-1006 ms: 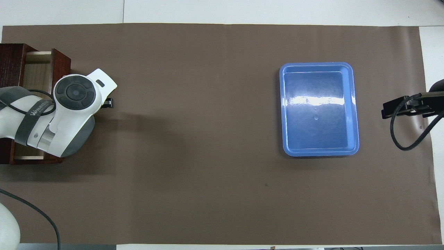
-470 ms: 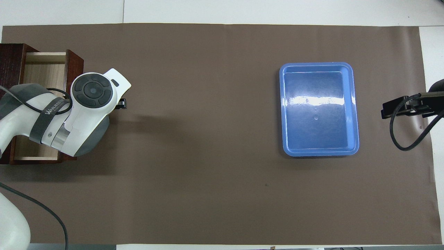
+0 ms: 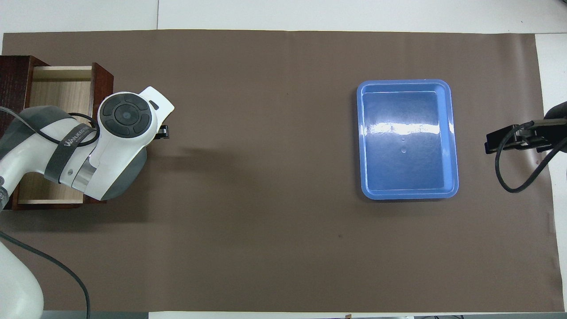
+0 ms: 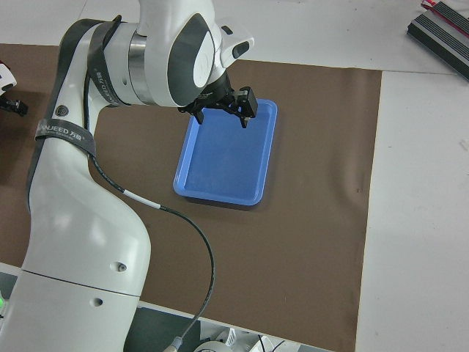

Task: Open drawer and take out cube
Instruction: 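Grip the white handle with the left gripper and pull the drawer open, then release the handle and lower the left gripper toward the yellow cube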

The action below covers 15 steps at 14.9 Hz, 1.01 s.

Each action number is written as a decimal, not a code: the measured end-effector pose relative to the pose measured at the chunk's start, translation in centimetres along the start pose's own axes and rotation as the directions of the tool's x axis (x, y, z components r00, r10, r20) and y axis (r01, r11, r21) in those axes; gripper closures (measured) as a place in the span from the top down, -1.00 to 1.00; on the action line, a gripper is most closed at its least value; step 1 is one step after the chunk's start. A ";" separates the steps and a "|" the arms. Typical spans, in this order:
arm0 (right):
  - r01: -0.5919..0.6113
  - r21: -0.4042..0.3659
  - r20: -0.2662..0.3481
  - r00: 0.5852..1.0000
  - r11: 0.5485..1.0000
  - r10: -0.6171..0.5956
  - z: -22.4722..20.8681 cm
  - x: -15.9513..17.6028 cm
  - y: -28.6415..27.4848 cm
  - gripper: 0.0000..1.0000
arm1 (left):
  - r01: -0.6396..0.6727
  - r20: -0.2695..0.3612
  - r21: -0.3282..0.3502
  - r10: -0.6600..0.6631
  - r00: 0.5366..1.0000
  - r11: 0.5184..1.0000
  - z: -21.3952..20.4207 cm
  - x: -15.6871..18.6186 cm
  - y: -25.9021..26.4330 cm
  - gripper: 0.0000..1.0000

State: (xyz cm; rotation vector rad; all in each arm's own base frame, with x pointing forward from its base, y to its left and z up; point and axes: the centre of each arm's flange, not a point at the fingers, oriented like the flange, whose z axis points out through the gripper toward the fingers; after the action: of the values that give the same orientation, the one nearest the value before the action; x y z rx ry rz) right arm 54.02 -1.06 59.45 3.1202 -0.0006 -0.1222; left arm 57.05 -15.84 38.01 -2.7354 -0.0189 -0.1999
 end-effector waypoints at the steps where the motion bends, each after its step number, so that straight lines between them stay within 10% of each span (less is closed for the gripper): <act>1: 0.000 0.000 0.002 1.000 1.000 0.000 0.1 0.0 0.0 1.00 | -0.001 0.000 0.001 0.001 1.000 1.000 -0.2 0.0 0.2 1.00; 9: 0.008 -0.001 -0.005 1.000 1.000 -0.008 -0.2 -0.2 -0.5 1.00 | 0.032 0.027 0.012 -0.032 0.999 0.999 -2.1 0.6 -0.1 1.00; 15: 0.004 -0.001 -0.002 1.000 1.000 -0.004 -0.1 -0.3 -0.2 1.00 | 0.237 0.157 -0.123 -0.217 0.963 0.964 -10.0 3.6 -4.0 1.00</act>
State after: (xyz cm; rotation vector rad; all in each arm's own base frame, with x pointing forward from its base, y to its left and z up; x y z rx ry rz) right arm 53.77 -0.82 59.56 3.1198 0.0061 -0.1197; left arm 59.09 -16.15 49.20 -2.8794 -0.3741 -0.0699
